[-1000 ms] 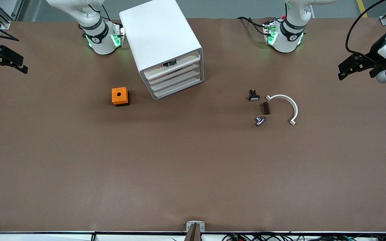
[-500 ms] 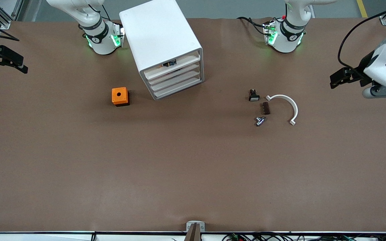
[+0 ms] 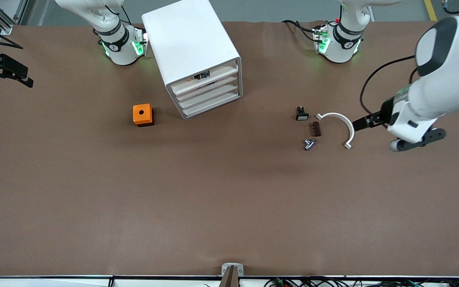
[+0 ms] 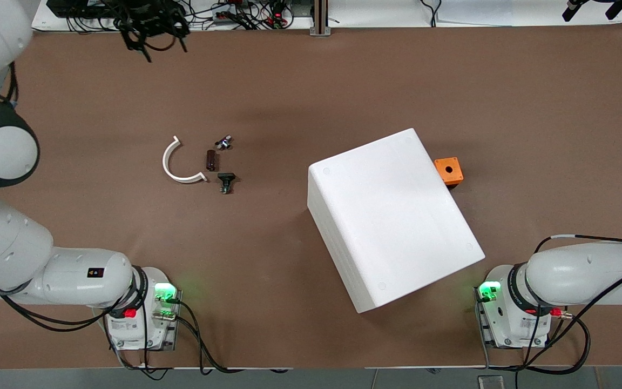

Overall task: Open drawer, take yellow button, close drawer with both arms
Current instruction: 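Reach the left gripper to the front of the white cabinet drawer, then pull the drawer out of the white cabinet with the left gripper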

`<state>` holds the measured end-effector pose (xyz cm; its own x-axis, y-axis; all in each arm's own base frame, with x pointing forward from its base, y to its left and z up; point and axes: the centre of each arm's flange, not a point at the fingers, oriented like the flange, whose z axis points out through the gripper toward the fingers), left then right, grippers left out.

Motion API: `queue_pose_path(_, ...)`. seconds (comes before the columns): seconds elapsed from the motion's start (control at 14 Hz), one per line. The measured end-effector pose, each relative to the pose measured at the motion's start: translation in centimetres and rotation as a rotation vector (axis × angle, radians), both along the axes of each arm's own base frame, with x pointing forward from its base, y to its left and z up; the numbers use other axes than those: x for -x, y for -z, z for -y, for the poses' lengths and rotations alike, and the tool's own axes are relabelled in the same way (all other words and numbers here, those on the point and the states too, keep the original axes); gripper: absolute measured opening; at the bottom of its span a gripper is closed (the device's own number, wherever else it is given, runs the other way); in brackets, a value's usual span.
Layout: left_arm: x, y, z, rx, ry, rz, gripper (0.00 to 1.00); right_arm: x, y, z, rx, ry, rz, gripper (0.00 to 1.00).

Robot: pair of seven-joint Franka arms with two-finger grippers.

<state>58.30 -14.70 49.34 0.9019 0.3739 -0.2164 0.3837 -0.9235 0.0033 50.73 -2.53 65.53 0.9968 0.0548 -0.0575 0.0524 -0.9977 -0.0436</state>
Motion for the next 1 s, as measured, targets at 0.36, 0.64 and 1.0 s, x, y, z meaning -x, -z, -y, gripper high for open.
queue_pose_path(0.36,0.6,7.1,10.8,-0.022,-0.386,-0.154,1.00,0.0,0.0,0.0,0.000,0.000,0.000,1.00)
queue_pose_path(0.64,2.2,10.1,19.4,-0.061,-0.720,-0.332,1.00,0.0,0.0,0.0,0.000,0.000,0.000,1.00)
queue_pose_path(1.0,4.9,11.7,24.6,-0.110,-1.023,-0.653,1.00,0.0,0.0,0.0,0.000,0.000,0.000,1.00)
